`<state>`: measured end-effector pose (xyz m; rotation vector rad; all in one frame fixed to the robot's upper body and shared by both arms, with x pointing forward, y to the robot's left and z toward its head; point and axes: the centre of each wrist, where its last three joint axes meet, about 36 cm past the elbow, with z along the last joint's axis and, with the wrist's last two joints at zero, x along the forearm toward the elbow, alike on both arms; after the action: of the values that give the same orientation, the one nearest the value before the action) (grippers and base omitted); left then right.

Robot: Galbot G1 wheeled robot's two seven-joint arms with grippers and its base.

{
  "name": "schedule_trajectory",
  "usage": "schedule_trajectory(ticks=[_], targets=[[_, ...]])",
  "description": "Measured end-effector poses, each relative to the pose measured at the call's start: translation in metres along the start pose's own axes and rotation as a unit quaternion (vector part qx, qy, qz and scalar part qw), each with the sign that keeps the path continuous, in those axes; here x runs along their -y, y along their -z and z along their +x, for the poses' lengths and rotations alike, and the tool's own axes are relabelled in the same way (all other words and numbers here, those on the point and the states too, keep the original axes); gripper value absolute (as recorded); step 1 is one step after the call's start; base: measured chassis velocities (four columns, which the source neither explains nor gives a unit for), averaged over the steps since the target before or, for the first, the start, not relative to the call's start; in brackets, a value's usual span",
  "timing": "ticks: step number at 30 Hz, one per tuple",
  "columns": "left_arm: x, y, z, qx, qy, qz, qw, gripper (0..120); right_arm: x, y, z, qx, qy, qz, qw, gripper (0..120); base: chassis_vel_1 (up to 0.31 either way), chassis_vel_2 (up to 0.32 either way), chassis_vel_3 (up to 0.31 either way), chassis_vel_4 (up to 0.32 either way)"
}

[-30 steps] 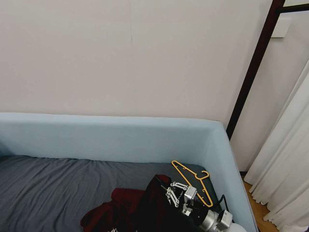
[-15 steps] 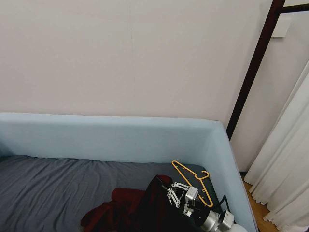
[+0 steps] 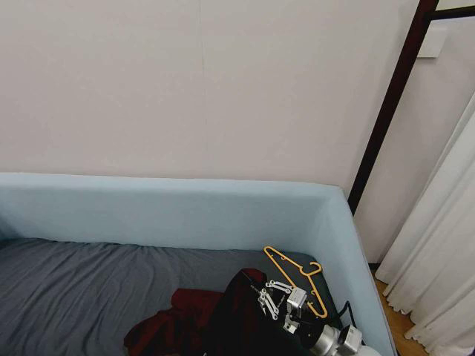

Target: Pick up the clothes from the sofa and hang them on the clothes hanger.

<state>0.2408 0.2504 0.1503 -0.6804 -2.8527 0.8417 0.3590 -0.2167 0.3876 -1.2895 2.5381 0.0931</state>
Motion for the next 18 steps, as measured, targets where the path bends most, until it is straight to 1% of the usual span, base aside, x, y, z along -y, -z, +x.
schedule_trajectory(ticks=[7, 8, 10, 11, 12, 13, 14, 15, 16, 17, 18], targets=[[0.001, 0.004, 0.001, 0.003, -0.004, -0.006, 1.0000, 0, -0.001, 0.001, 0.001, 0.000, -0.001, -0.001, 1.000, 0, 0.000, 0.000, 0.000, 0.000], [0.002, 0.011, -0.001, 0.012, -0.008, -0.012, 0.9998, 0, -0.001, 0.001, 0.001, 0.000, -0.002, -0.001, 1.000, 0, 0.000, 0.000, 0.000, 0.000], [0.006, 0.045, -0.018, 0.053, -0.019, -0.040, 0.9976, 0, 0.004, 0.006, 0.001, 0.006, -0.011, 0.005, 1.000, 0, 0.000, 0.000, 0.000, 0.000], [0.006, 0.045, -0.018, 0.053, -0.019, -0.040, 0.9976, 0, 0.004, 0.006, 0.001, 0.006, -0.011, 0.005, 1.000, 0, 0.000, 0.000, 0.000, 0.000], [0.011, 0.086, -0.037, 0.091, -0.031, -0.077, 0.9924, 0, 0.011, 0.016, -0.003, 0.011, -0.015, 0.011, 1.000, 0, 0.000, 0.000, 0.000, 0.000], [0.013, 0.123, -0.051, 0.113, -0.041, -0.121, 0.9853, 0, 0.018, 0.025, -0.005, 0.013, -0.018, 0.017, 1.000, 0, 0.000, 0.000, 0.000, 0.000], [0.019, 0.172, -0.066, 0.143, -0.058, -0.176, 0.9723, 0, 0.026, 0.036, -0.008, 0.012, -0.020, 0.025, 0.999, 0, 0.000, 0.000, 0.000, 0.000], [0.019, 0.172, -0.066, 0.143, -0.058, -0.176, 0.9723, 0, 0.026, 0.036, -0.008, 0.012, -0.020, 0.025, 0.999, 0, 0.000, 0.000, 0.000, 0.000], [0.021, 0.195, -0.071, 0.153, -0.064, -0.197, 0.9663, 0, 0.031, 0.041, -0.010, 0.012, -0.021, 0.030, 0.999, 0, 0.000, 0.000, 0.000, 0.000], [0.025, 0.227, -0.076, 0.165, -0.073, -0.221, 0.9583, 0, 0.038, 0.048, -0.012, 0.012, -0.021, 0.036, 0.999, 0, 0.000, 0.000, 0.000, 0.000], [0.029, 0.255, -0.079, 0.173, -0.082, -0.239, 0.9518, 0, 0.045, 0.056, -0.014, 0.015, -0.020, 0.041, 0.999, 0, 0.000, 0.000, 0.000, 0.000]])
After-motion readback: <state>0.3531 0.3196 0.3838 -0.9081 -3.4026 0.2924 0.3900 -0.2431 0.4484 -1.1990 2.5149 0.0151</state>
